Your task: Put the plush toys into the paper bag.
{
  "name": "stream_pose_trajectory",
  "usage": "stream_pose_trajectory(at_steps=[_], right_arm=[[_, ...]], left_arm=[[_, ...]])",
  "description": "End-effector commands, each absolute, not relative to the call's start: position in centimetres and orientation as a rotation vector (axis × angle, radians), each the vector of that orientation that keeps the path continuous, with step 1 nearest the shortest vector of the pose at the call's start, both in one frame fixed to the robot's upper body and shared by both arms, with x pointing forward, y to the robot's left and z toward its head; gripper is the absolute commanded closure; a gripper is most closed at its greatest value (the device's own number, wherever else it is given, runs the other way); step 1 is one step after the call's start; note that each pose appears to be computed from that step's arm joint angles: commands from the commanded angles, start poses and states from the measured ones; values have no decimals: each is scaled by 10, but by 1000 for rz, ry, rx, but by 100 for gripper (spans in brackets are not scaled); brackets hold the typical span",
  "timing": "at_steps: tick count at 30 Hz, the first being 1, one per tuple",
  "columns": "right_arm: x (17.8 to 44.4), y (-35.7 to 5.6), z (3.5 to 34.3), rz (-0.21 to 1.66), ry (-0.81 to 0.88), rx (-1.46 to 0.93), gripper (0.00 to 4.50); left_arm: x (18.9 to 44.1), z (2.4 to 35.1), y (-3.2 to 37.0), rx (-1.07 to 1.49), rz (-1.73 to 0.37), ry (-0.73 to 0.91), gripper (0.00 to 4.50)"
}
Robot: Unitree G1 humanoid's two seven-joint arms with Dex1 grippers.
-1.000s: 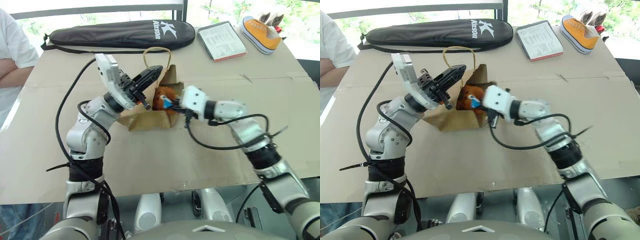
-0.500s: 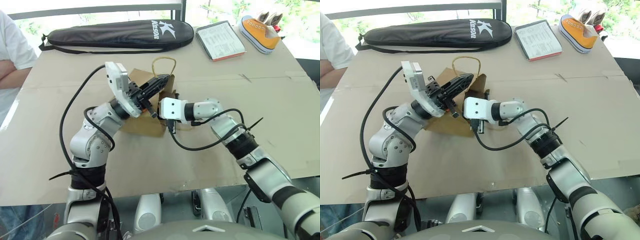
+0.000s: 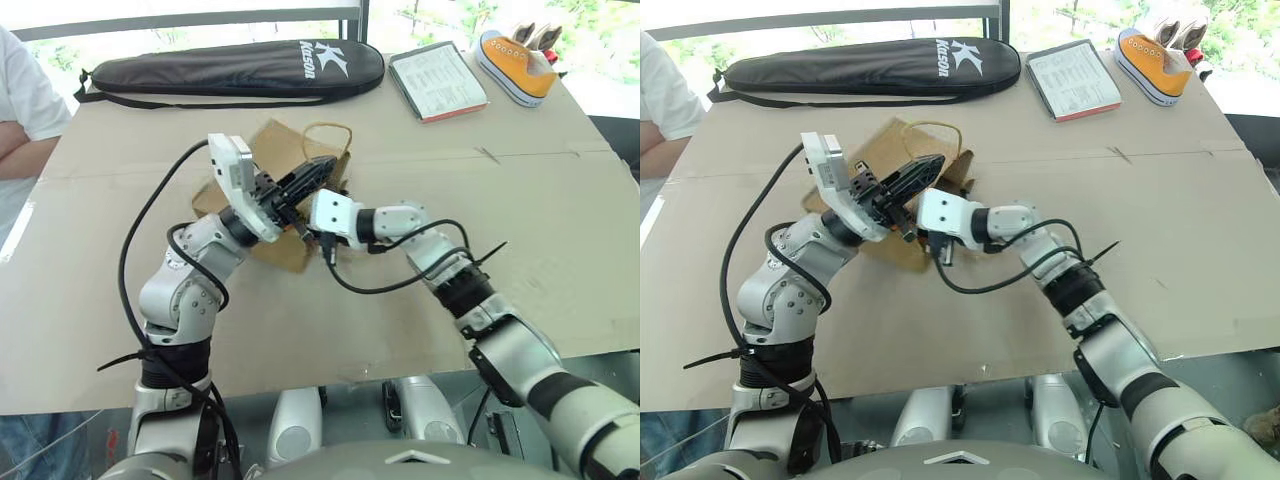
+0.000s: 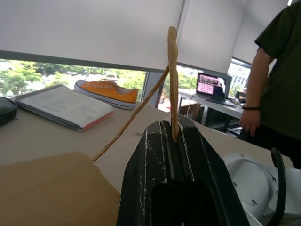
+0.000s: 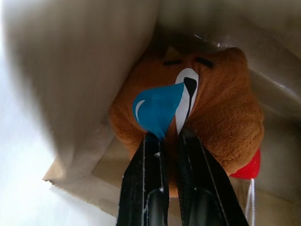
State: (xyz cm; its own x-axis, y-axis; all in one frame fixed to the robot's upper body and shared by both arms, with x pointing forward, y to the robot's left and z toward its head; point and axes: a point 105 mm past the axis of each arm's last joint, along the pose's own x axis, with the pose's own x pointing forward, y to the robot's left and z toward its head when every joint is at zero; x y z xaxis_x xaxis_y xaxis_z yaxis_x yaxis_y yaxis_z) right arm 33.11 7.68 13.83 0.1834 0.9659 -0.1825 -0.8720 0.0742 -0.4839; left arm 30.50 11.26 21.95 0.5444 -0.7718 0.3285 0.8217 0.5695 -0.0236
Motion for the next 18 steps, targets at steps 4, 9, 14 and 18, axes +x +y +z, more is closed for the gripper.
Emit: stream_pose_trajectory(at_steps=[4,9,14,18], right_arm=[[336,71,144,1403,-248,-503,358],[341,52,147,1344,-279,-567,110],[336,25,150,1289,-263,-590,69],[325,6,166,1229,-240,-497,69]], left_arm=[[294,225,113,-147,-965,-339,450],[298,220,132,-96,-892,-336,450],[303,217,151,-65,-834,-334,450],[307,222,161,-88,-812,-366,450]])
